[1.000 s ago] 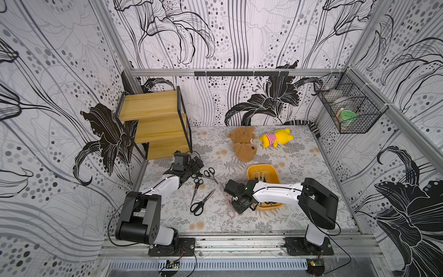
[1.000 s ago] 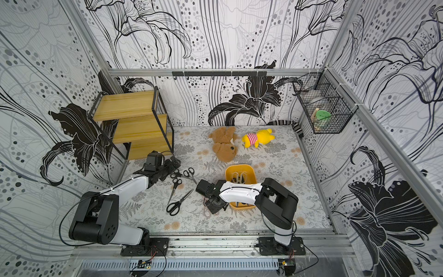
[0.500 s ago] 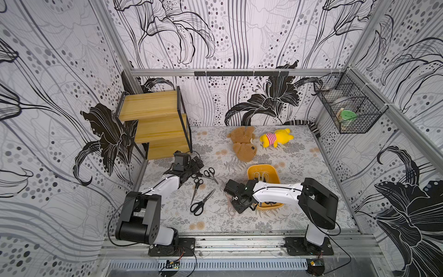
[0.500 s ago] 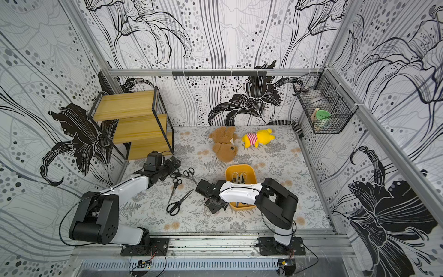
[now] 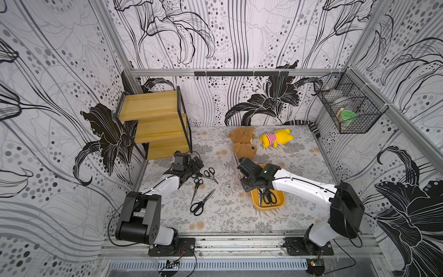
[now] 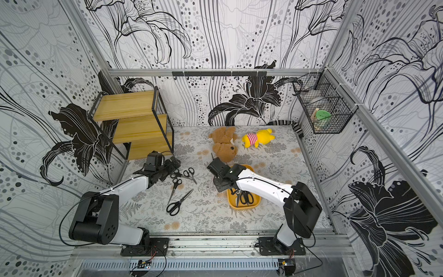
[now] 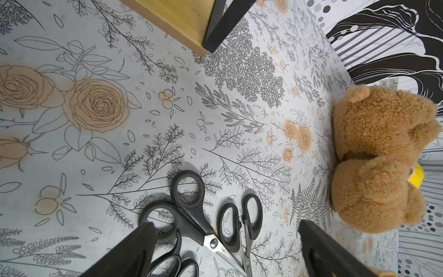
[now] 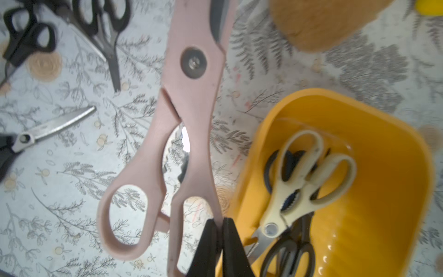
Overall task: Put the scissors into the storage box
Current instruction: Pick up the scissors from the center of the board, then place the scissors in the storage box.
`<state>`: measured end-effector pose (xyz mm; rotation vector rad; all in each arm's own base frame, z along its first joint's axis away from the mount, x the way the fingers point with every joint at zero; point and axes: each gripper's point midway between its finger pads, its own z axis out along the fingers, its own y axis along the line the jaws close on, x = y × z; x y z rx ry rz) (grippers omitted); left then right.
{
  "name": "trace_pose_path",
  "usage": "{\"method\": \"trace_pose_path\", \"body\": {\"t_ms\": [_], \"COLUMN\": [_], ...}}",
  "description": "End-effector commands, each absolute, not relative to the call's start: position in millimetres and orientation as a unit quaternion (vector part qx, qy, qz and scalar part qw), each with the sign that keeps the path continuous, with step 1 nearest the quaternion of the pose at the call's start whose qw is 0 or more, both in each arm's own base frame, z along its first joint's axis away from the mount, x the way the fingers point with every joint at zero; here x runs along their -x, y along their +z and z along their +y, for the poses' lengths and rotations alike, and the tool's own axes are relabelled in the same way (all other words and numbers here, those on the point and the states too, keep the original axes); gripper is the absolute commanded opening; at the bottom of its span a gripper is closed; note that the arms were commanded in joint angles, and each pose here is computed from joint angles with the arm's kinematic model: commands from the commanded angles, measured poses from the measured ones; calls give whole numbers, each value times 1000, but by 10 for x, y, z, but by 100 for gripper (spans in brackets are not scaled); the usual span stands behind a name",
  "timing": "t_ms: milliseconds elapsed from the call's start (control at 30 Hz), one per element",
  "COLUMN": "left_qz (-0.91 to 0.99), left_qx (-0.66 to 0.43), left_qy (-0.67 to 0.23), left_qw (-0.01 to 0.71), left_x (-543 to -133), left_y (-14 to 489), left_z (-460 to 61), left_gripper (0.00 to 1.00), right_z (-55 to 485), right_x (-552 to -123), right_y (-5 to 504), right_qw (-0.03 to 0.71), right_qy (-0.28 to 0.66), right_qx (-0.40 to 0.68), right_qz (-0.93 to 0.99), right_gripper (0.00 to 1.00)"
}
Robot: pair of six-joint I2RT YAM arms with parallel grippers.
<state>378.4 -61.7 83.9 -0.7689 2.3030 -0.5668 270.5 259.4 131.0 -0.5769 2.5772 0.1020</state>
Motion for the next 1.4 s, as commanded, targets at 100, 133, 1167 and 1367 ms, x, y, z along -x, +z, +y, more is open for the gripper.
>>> {"method": "trace_pose_path", "body": {"t_ms": [100,133,1167,1367], "left_qz": [874,874,874,875], "left_qx": [285,286,287,286], "left_qy": [-216,-216,-216,-217], "left_qw": [328,329,326,326], "left_x": [-3826,-3828,-3826,-3825], "left_y": [877,880,856,854], "left_z": [-610,-608,-612,-615], "left_gripper": [97,97,97,97], "right_z": [2132,2079,1596,1568], "right_x": [-2757,-2749,-2158,-2111], "right_y": [1461,1451,384,343], "right_qw": [270,269,149,140], "right_qy": [-11,-17,-1,-1], "right_qx": [181,178,99,93], "right_qz": [946,947,984,986], "right_gripper": [0,0,0,8]}}
